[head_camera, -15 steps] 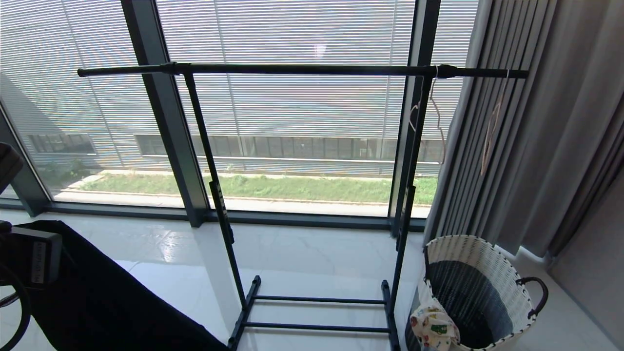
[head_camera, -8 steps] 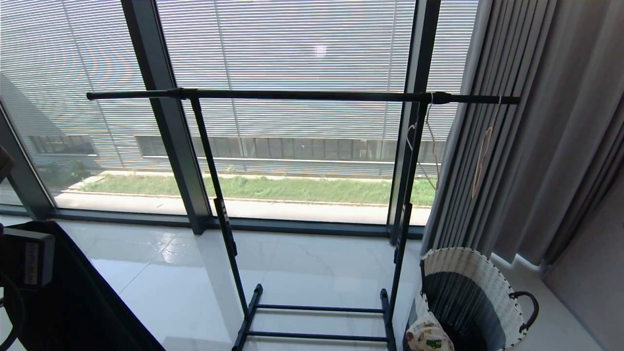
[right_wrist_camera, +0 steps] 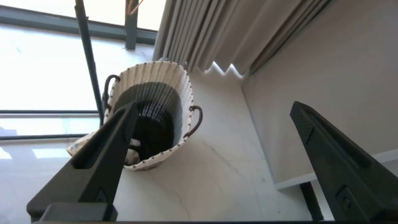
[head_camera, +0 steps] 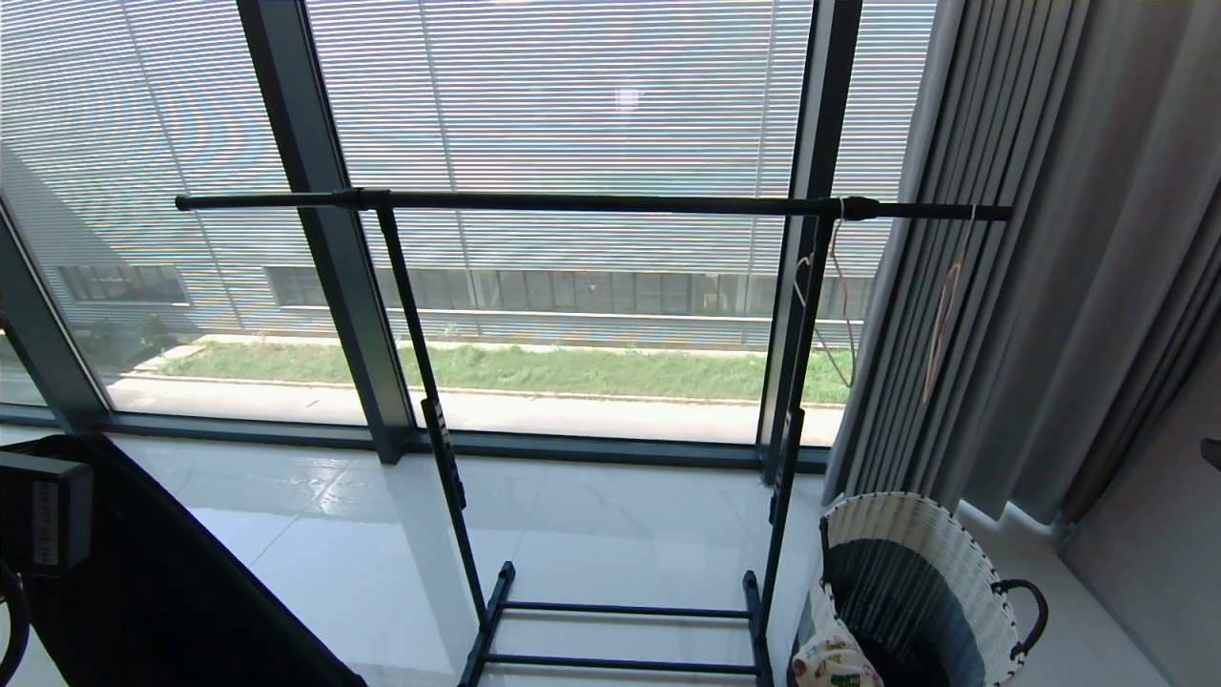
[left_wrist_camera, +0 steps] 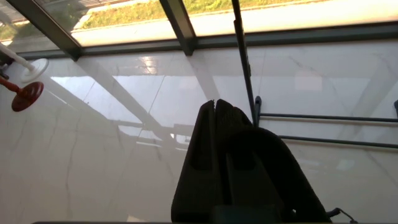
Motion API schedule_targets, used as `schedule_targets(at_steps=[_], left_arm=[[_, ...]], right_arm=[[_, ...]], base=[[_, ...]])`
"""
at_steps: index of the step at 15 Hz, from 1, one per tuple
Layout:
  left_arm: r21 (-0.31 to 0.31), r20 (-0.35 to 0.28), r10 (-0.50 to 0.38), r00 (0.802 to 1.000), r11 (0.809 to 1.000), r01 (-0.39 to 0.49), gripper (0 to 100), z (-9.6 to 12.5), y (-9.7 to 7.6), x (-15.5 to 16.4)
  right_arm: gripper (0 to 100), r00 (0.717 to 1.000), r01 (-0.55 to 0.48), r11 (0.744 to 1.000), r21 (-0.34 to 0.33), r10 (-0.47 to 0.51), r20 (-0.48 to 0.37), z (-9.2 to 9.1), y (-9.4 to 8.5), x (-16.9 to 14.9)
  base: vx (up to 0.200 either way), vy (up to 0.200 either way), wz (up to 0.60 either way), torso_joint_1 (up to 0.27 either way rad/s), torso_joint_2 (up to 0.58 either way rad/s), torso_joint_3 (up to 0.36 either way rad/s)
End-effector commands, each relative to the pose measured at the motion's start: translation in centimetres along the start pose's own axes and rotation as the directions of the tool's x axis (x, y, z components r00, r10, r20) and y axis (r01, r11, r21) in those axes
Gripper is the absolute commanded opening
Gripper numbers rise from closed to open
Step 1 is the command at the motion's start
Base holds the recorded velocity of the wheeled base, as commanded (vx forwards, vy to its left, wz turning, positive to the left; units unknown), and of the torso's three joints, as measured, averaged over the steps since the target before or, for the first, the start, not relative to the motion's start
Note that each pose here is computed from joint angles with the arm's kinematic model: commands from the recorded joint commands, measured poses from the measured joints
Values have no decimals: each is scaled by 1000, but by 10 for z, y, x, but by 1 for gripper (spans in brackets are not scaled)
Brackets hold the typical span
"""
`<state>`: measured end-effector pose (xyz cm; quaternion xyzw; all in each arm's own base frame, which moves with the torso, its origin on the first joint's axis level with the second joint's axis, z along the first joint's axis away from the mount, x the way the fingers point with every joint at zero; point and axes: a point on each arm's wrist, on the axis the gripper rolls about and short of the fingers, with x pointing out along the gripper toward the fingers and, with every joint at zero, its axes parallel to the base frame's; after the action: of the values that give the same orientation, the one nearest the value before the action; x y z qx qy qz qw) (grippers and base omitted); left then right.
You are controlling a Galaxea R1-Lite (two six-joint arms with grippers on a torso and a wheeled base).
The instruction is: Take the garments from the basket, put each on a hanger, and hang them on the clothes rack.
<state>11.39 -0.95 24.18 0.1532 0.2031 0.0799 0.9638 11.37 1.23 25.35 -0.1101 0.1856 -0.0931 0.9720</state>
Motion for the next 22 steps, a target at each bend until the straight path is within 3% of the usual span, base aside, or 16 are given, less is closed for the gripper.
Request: schedule_targets(at_steps=[1, 6, 8, 10, 12, 14, 17, 20, 22], left_arm=[[-2, 15, -2, 1000, 1000, 2, 0, -3, 1, -5], [2, 10, -7, 1000, 1000, 7, 0, -9, 1, -8], [-3, 11, -6, 1000, 1000, 6, 0, -8, 1, -7], [-4, 5, 3, 1000, 1000, -2, 0, -10, 2, -7], [-5, 5, 7, 1000, 1000, -7, 0, -9, 2, -7], [-1, 10, 5, 1000, 1000, -5, 0, -8, 2, -7], [1, 11, 5, 1000, 1000, -5, 0, -8, 3, -8], [0, 16, 5, 1000, 1000, -5, 0, -7, 3, -8], [1, 14, 5, 1000, 1000, -5, 0, -7, 3, -8]], right_arm=[[100, 1000, -7, 1000, -9, 7, 6, -4, -1, -3], [100, 1000, -17, 1000, -17, 17, 12, -7, -1, -7], [100, 994, -101, 995, -16, 101, 27, -5, 1, -6], [100, 972, -225, 974, -7, 225, 75, 2, 3, -6], [100, 971, -230, 973, -2, 230, 71, 4, 6, 0], [100, 970, -227, 969, 94, 217, 106, 24, 11, 18], [100, 971, -229, 960, 164, 212, 115, 48, 14, 35], [100, 976, -215, 949, 232, 199, 94, 59, 17, 53], [100, 984, -177, 955, 238, 166, 62, 58, 17, 64]], base=[[0, -200, 0, 2, -2, 2], [0, -160, 0, 9, -5, 0], [0, 0, 0, 0, 0, 0], [0, 0, 0, 0, 0, 0], [0, 0, 0, 0, 0, 0], [100, 0, 0, 1, 1, 1], [200, 0, 0, -7, -1, 5], [200, 0, 0, 12, 6, -1], [200, 0, 0, 5, 2, 2]])
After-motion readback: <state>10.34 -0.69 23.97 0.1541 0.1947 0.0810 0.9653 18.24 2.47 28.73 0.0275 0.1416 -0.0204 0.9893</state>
